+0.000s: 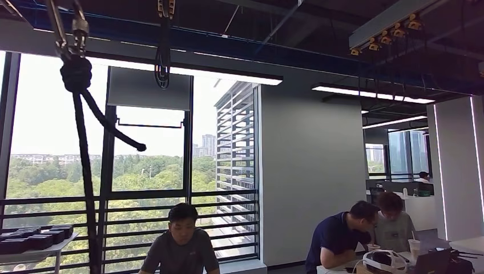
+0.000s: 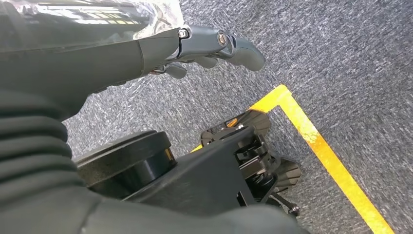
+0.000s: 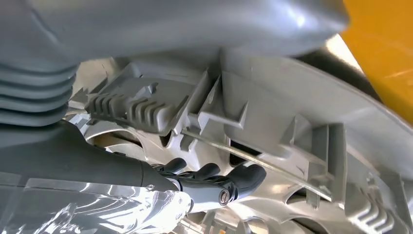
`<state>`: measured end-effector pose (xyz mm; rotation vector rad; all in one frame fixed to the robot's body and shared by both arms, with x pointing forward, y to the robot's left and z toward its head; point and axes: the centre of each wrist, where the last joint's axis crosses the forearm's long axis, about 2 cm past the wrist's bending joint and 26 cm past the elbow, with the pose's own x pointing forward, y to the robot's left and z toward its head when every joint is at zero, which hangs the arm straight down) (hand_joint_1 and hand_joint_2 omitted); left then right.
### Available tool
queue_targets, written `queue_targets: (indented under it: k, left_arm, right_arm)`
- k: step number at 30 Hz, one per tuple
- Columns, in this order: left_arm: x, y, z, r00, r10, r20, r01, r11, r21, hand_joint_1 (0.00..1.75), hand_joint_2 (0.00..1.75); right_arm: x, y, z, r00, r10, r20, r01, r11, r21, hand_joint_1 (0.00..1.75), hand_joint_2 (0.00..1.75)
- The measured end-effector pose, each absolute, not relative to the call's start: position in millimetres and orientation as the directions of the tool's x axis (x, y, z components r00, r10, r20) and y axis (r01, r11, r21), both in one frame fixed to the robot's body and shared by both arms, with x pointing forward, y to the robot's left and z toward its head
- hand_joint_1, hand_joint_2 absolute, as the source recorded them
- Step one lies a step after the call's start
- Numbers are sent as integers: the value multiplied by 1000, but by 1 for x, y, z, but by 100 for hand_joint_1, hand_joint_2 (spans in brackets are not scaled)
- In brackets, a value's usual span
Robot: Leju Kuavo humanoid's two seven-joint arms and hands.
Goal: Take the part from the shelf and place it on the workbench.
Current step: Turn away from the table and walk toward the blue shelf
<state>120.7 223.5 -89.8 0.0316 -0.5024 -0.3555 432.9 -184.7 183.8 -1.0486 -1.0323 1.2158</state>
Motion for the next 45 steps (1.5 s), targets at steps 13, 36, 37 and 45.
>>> queue_targets:
  k: [13,36,37,45]
  left_arm:
    - [121,223,-89,812,-356,463,321,934,157,0,0]
    - [87,223,-97,819,-301,488,243,953,179,0,0]
    - [85,223,-98,821,-298,486,240,954,179,0,0]
    - [82,224,-98,826,-288,485,228,957,180,0,0]
  right_arm:
    - [442,-172,239,13,990,144,-76,144,-987,0,0]
    - [341,-178,387,-623,289,727,-83,900,-429,0,0]
    - [335,-180,388,-638,255,727,-105,906,-410,0,0]
    - [301,-192,394,-708,113,697,-182,925,-334,0,0]
